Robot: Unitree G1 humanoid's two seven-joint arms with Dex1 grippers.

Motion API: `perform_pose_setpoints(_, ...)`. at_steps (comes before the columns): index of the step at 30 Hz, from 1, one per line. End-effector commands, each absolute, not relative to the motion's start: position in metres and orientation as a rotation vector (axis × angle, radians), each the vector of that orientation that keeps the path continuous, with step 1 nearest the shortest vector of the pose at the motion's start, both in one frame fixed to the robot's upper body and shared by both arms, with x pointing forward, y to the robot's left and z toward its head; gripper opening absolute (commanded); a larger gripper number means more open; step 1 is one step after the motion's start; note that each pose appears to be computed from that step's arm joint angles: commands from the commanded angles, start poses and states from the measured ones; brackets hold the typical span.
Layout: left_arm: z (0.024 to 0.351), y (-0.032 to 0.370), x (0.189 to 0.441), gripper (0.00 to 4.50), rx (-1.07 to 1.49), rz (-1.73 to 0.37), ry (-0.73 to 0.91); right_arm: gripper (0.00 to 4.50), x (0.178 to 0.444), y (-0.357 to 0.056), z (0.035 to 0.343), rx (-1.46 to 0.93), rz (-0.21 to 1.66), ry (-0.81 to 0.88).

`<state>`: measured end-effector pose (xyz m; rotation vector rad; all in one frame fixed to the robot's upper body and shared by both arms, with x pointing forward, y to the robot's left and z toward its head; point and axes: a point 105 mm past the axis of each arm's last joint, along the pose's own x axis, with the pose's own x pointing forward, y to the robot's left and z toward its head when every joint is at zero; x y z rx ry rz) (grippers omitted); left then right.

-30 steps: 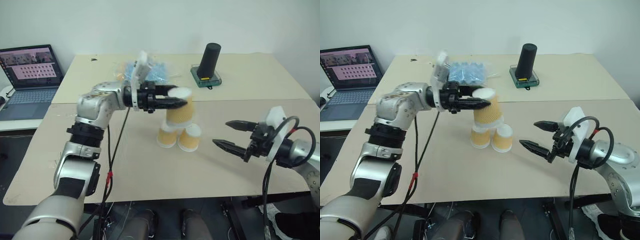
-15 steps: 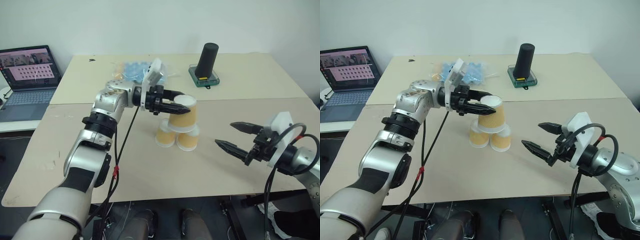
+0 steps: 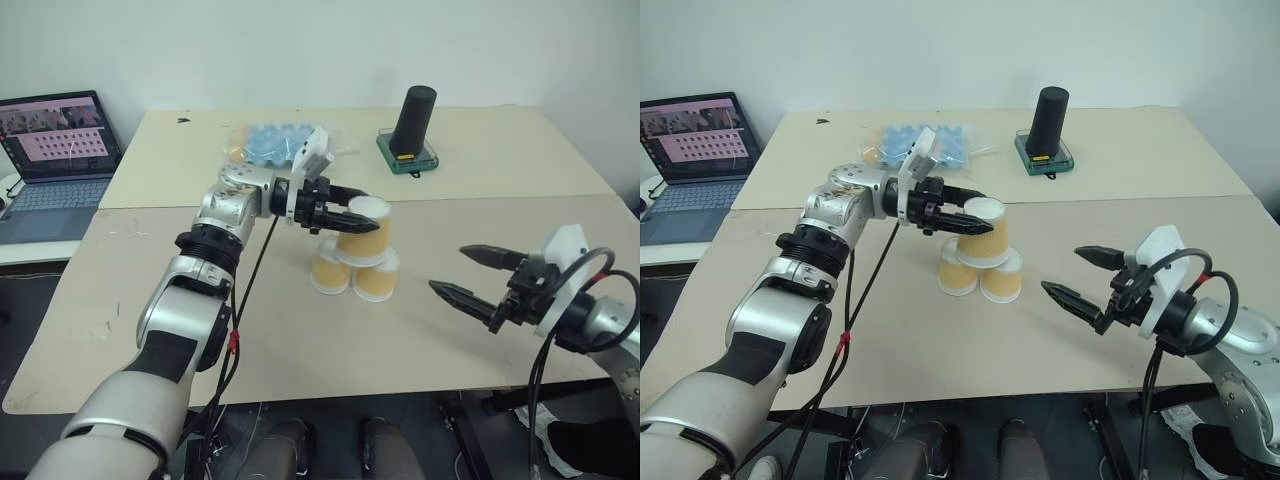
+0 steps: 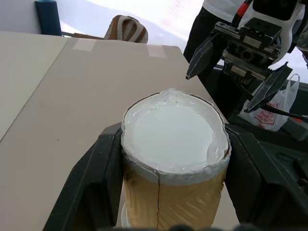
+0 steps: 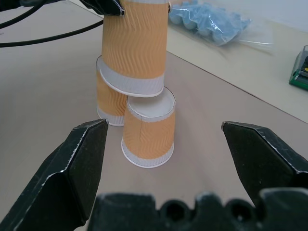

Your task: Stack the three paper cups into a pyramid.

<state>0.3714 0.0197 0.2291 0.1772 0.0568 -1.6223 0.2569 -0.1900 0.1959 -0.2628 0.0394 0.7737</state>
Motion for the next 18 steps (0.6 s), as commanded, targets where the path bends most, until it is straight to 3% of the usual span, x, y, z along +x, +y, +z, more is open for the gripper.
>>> perform_pose_setpoints(1, 0.243, 0.018, 0.372, 3.40, 0.200, -1.617, 0.018, 4.43, 0.253, -0.190, 0.210, -0.289, 0.765, -0.010)
perform_pose_setpoints(4, 0.243, 0.018, 0.372, 4.40, 0.204, -1.621, 0.018, 4.43, 0.253, -0.190, 0.210, -0.286, 0.763, -0.011)
perform_pose_setpoints(18, 0.261, 0.023, 0.369, 4.40, 0.165, -1.631, -0.021, 4.43, 0.256, -0.190, 0.208, -0.280, 0.766, -0.006)
